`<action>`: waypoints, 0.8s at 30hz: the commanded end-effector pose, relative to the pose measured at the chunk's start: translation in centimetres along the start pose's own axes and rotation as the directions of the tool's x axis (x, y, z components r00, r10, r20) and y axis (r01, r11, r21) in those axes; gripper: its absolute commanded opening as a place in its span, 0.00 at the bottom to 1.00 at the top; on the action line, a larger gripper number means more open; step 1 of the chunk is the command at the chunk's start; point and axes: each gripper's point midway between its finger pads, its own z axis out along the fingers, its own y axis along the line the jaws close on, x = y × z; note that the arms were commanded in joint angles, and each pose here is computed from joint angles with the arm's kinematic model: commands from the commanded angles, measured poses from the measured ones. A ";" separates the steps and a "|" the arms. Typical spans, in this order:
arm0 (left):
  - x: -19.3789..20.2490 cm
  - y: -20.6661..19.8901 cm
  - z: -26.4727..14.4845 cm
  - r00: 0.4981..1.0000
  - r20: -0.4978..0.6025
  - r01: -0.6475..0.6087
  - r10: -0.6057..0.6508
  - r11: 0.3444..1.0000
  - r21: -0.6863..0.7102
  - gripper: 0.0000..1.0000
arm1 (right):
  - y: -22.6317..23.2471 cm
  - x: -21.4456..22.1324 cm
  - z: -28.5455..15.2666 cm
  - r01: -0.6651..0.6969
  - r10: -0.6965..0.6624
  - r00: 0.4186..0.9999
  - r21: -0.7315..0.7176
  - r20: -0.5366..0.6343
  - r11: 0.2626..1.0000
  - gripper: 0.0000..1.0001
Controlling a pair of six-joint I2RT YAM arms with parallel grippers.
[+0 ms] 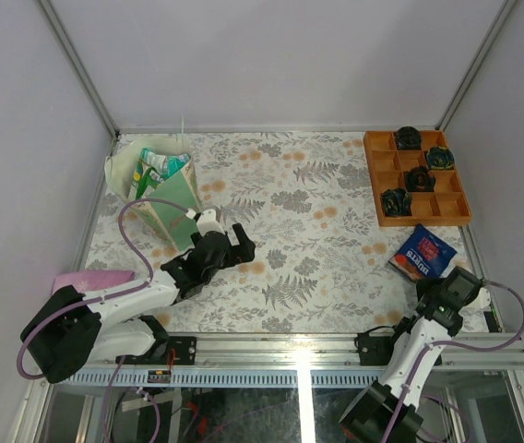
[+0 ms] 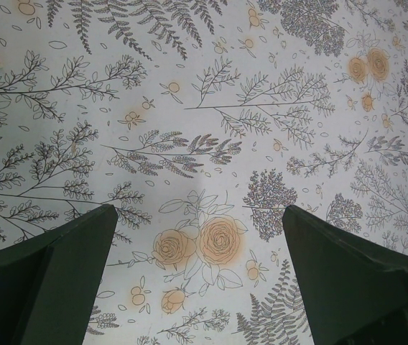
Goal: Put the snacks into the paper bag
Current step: Move the snack to the center of the board.
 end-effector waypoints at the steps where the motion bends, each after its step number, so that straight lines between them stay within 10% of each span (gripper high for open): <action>1: -1.0 -1.0 0.3 0.999 0.034 0.016 -0.018 0.999 0.034 1.00 | 1.5 2.7 -1.2 0.003 -0.019 0.991 -0.112 -0.135 0.994 0.00; 24: -1.2 -0.5 0.6 0.999 0.048 0.013 -0.013 1.000 0.005 1.00 | 5.7 8.6 -0.9 0.215 -0.333 0.855 -0.313 -0.398 0.925 0.00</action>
